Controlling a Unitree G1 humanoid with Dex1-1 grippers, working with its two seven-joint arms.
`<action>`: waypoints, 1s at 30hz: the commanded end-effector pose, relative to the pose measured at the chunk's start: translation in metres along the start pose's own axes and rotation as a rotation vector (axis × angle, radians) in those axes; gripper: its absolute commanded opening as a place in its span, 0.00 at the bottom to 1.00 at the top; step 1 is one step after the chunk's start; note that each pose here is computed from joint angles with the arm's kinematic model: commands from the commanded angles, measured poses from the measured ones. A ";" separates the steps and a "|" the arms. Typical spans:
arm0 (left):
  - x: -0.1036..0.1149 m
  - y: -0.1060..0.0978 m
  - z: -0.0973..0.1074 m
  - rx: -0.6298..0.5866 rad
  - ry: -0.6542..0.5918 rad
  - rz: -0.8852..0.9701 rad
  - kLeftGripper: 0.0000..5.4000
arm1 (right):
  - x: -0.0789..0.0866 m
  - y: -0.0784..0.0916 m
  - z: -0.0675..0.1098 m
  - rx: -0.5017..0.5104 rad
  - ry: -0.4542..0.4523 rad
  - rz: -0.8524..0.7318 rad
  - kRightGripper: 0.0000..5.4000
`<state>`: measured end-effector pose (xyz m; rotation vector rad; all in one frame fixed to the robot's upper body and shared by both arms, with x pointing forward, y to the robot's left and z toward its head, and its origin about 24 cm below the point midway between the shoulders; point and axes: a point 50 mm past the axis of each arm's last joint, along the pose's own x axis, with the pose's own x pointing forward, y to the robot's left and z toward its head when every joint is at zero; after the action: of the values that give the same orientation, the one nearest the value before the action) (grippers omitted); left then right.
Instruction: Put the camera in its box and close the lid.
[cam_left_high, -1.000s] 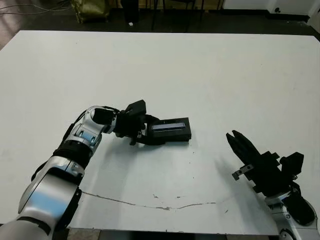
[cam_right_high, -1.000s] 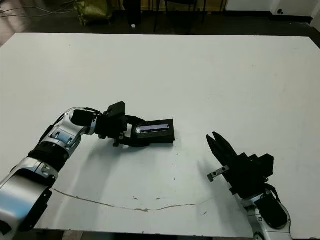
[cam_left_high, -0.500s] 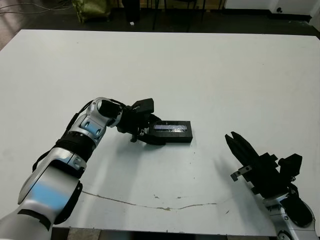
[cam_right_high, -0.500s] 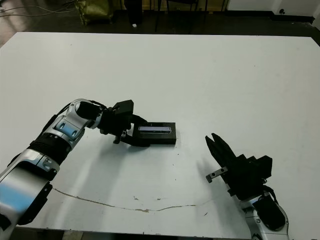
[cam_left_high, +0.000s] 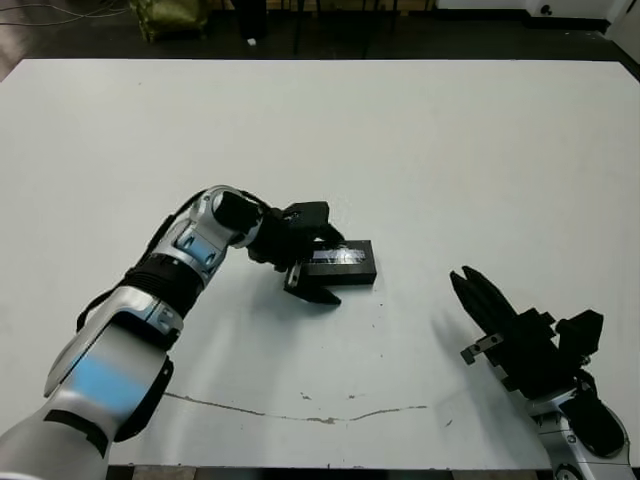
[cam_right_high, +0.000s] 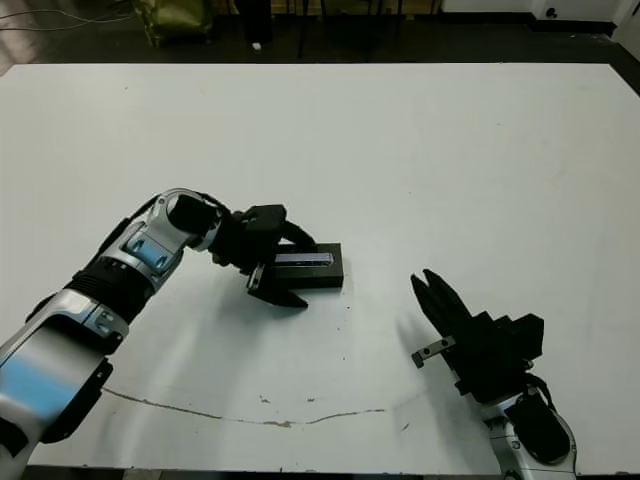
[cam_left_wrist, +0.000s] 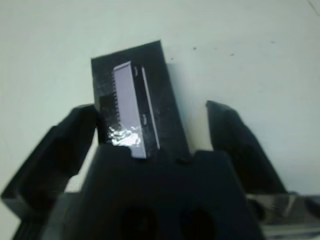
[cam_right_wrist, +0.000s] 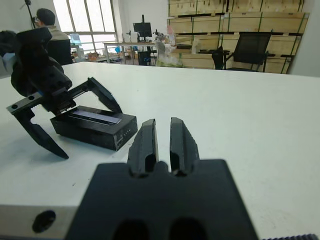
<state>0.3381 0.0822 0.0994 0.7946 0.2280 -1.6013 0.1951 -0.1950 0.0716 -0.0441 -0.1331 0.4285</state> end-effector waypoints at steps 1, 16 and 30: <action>0.008 -0.021 -0.026 -0.073 0.072 -0.044 1.00 | -0.003 -0.001 -0.005 0.004 0.021 0.003 0.00; -0.004 -0.021 -0.024 -0.108 0.010 0.110 1.00 | -0.004 0.003 -0.002 -0.017 0.050 -0.006 0.00; -0.038 -0.014 -0.005 -0.062 -0.263 0.268 1.00 | -0.001 0.002 -0.006 -0.019 0.022 0.016 0.00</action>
<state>0.3293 0.1091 0.1198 0.5418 -0.0391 -1.4213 0.1948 -0.1916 0.0693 -0.0673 -0.1347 0.4432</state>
